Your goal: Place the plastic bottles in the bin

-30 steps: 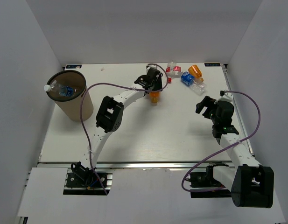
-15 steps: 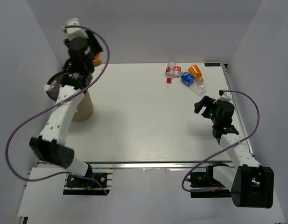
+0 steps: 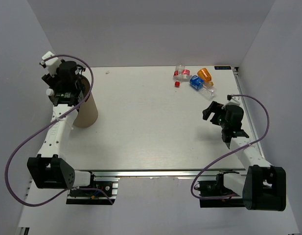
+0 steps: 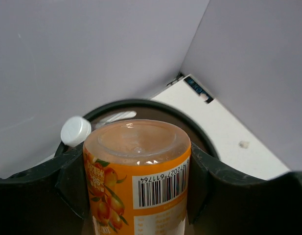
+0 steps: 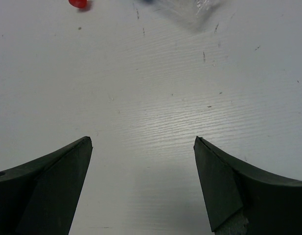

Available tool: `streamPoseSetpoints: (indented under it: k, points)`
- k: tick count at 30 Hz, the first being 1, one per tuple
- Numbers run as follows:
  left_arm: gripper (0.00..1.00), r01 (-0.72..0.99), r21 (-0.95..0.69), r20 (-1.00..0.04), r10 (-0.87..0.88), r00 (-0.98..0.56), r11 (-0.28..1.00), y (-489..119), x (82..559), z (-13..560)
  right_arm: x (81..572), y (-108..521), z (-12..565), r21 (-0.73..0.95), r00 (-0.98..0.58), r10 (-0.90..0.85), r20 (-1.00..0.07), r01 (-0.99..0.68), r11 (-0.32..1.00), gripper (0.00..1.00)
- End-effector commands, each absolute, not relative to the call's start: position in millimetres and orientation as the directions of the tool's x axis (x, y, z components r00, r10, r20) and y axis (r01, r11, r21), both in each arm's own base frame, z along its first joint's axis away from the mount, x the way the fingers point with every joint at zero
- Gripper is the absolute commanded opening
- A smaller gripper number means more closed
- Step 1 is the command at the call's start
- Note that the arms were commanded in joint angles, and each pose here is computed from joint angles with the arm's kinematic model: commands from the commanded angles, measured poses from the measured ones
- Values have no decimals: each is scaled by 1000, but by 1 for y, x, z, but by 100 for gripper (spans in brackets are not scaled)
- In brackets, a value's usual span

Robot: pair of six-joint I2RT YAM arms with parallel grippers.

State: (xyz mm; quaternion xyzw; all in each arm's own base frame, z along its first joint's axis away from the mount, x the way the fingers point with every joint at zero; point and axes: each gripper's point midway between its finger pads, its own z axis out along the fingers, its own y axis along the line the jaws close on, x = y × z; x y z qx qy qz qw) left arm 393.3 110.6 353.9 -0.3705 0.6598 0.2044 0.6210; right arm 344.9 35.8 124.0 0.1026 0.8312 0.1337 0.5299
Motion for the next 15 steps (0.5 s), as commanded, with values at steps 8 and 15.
streamPoseSetpoints:
  k: [8,15]
  points:
    - [74,-835,-179,-966,-252,51,520,126,385,337,425,51,184,213,-386,131,-913,-177,961,89]
    - [98,-795,-219,-960,-273,70,566,120,382,342,491,17,157,102,-474,32,-880,-122,987,89]
